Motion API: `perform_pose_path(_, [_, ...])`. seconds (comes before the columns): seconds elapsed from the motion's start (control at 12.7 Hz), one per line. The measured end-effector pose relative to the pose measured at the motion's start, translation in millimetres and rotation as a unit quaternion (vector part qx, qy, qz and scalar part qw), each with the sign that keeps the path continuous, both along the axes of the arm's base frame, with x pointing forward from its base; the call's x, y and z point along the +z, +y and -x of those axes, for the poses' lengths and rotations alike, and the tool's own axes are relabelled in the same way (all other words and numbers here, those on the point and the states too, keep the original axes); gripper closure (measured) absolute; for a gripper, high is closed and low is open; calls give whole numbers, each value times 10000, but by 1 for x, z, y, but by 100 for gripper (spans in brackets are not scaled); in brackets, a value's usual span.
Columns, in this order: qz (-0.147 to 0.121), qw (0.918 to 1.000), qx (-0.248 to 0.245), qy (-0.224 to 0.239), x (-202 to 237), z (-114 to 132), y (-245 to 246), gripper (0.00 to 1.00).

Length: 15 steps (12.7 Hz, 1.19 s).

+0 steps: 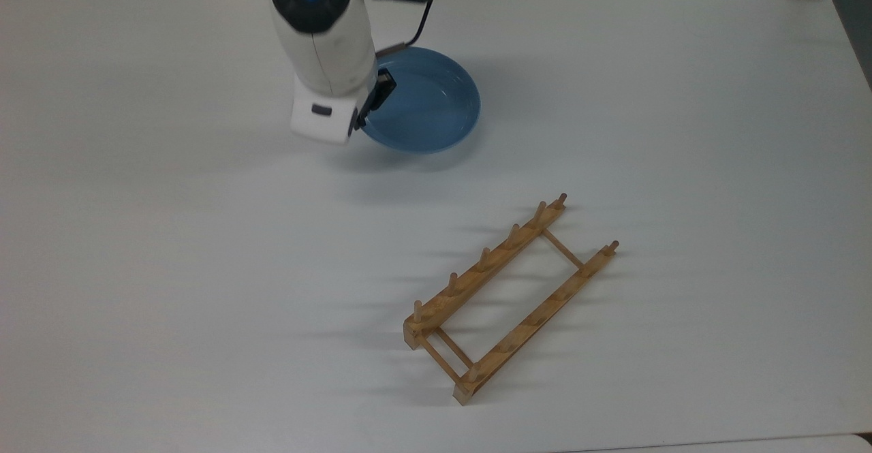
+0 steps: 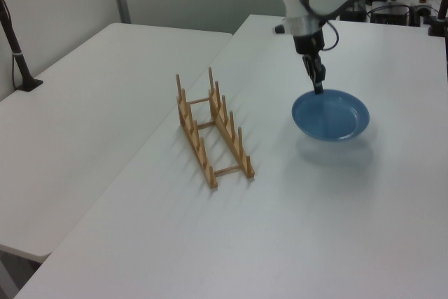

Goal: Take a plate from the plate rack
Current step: 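Carry the plate away from the rack and lower it flat onto the table, then open the gripper, release the plate, and raise the gripper away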

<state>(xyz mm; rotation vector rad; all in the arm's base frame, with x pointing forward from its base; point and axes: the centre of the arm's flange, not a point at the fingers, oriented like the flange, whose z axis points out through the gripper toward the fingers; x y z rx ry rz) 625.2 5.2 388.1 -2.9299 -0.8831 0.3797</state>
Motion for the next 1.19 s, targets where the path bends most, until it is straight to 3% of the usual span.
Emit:
perform_pose_path(0.55, [-17, 9992, 8, 401, -50, -2, 0, 95])
perform_pose_path(0.79, [-13, 9989, 12, 468, -59, -2, 0, 88])
perform_pose_path(1.03, [3, 9993, -39, 381, -51, -6, -1, 51])
perform_pose_path(1.19, [81, 9994, -319, 60, -16, -11, -1, 24])
